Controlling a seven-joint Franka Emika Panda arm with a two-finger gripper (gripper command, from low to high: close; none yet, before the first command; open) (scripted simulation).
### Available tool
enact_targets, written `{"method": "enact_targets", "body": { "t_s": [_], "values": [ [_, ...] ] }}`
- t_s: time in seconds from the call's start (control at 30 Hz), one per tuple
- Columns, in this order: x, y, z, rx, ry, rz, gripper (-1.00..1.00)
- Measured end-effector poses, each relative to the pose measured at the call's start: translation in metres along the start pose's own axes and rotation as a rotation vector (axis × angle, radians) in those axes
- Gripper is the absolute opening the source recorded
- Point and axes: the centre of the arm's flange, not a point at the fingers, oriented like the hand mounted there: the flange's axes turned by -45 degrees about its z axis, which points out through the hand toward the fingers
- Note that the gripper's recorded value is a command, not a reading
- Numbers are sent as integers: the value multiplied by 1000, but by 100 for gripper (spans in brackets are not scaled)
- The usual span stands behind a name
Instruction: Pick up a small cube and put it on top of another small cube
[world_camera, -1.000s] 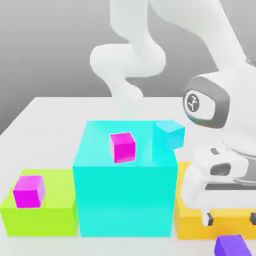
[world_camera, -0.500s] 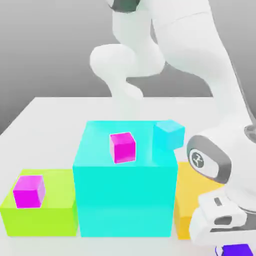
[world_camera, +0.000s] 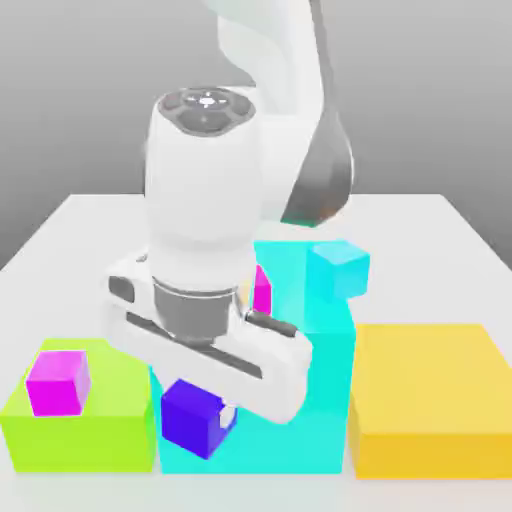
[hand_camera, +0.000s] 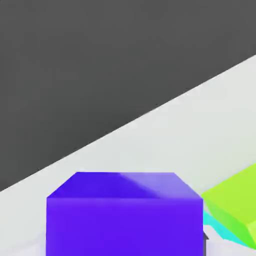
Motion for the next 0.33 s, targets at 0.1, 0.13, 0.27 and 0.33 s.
{"method": "enact_targets", "body": {
  "t_s": [0.1,0.13,0.27,0.33],
  "values": [
    [16,124,-27,50,-17,274,-100],
    [14,130,-22,61,-18,292,-100],
    [11,131,14,69,-19,300,100],
    [11,131,14,69,-19,301,100]
  ]
}}
